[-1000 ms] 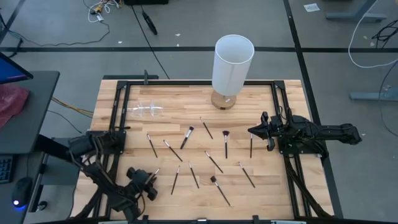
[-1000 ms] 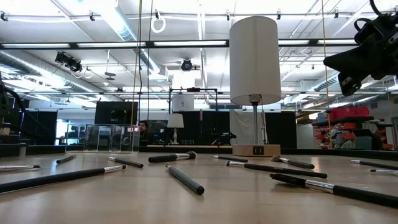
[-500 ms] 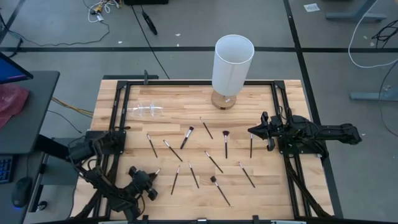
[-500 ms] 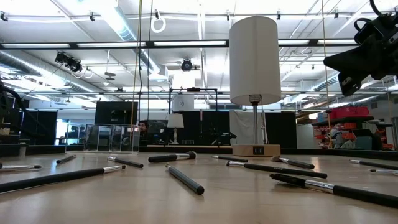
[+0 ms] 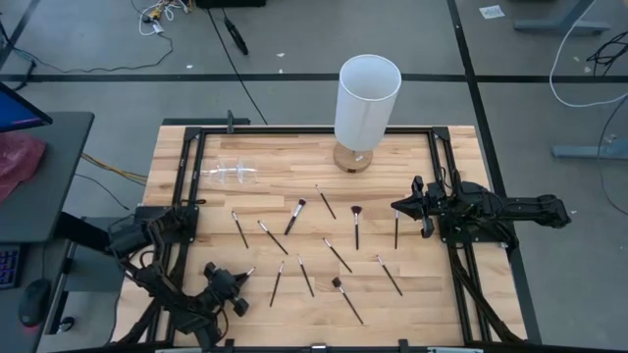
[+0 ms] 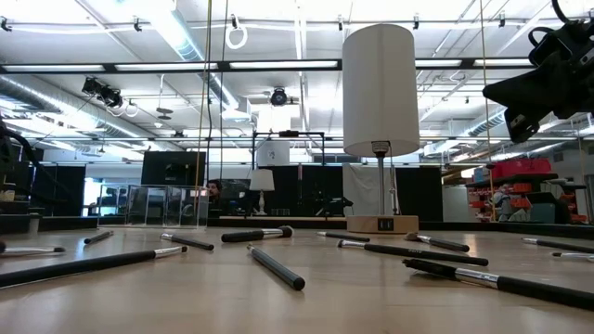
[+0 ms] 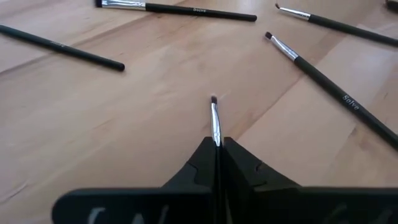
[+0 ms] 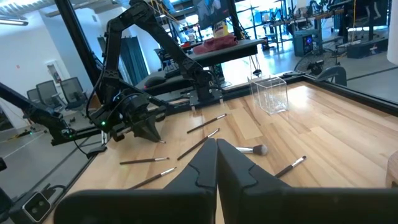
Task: Put items in baskets/containers
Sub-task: Put the black eyeshadow brush into the transparent organizer
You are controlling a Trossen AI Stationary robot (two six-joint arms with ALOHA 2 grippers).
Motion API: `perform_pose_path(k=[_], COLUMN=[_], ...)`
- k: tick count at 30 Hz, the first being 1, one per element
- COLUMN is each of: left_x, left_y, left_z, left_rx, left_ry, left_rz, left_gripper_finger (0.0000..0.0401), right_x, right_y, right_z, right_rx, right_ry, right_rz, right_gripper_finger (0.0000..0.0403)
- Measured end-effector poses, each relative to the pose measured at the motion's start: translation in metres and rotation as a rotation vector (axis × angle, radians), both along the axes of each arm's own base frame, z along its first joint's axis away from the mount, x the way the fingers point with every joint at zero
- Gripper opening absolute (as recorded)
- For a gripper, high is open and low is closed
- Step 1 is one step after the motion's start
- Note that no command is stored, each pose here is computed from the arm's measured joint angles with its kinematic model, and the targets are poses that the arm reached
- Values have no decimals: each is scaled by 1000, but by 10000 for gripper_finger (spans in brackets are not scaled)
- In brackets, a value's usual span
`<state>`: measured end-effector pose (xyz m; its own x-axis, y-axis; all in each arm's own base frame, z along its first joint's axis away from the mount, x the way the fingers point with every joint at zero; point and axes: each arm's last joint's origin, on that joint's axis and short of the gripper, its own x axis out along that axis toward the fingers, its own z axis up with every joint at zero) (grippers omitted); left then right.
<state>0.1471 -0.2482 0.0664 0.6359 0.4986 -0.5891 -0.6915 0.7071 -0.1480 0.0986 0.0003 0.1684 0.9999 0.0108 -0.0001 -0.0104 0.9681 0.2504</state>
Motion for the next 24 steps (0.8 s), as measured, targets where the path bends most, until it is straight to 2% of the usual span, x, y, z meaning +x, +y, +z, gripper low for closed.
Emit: perform_pose_path(k=[9, 17, 24], left_x=[11, 23, 36], left_y=[-1, 7, 11], left_z=[15, 20, 23], left_rx=[-60, 13, 72], left_ry=[-72, -108, -196], left_rz=[-5, -6, -12], left_gripper_finger=[12, 12, 11], right_x=[0, 0, 0], right_y=[0, 0, 0], right_z=[0, 0, 0], right_rx=[0, 0, 0], right_ry=[0, 0, 0], right_rz=[0, 0, 0], right_gripper_finger=[6, 6, 6])
